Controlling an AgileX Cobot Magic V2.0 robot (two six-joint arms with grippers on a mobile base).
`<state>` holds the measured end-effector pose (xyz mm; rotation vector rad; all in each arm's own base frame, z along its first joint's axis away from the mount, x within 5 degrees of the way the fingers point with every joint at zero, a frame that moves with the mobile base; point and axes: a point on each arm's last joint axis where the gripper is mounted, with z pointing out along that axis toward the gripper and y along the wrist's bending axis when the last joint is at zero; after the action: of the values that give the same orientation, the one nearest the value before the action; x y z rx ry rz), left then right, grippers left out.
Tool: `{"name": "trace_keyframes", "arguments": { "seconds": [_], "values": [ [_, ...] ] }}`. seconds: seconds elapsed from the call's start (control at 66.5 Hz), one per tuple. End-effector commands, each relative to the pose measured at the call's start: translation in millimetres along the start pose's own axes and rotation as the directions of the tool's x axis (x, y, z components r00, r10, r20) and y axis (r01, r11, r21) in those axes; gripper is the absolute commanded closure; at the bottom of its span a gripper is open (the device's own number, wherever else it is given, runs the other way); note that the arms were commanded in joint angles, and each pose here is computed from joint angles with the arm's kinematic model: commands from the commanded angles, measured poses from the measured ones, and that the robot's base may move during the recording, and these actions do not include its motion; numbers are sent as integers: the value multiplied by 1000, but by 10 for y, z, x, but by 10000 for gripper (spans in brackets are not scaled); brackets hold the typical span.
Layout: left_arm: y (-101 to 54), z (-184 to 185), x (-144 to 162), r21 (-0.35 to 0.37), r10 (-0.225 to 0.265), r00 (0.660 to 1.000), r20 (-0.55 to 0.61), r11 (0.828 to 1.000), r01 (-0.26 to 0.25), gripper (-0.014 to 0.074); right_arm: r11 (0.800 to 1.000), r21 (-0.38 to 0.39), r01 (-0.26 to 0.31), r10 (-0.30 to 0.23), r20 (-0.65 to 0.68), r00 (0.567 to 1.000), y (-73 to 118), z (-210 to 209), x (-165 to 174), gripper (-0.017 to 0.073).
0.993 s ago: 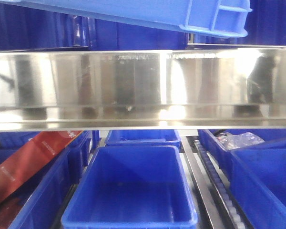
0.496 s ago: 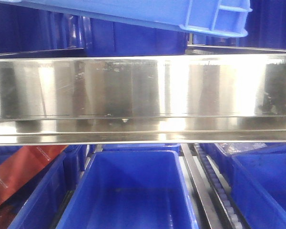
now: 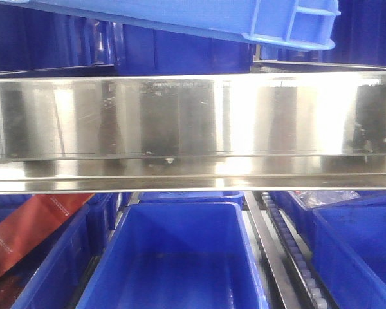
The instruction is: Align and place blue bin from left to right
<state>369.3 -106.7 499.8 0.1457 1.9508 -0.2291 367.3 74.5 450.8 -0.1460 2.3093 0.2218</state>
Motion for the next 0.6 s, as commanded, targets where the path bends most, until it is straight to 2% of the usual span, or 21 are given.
{"name": "trace_keyframes", "arguments": {
  "seconds": [0.0,0.587],
  "values": [
    [-66,-187,-181,54,-23,991,135,998,16,705,1000,-4,-15,15,94,995,7,-96,-92,629],
    [-66,-187,-181,54,-23,991,135,998,16,705,1000,-4,-15,15,94,995,7,-96,-92,629]
  ]
}}
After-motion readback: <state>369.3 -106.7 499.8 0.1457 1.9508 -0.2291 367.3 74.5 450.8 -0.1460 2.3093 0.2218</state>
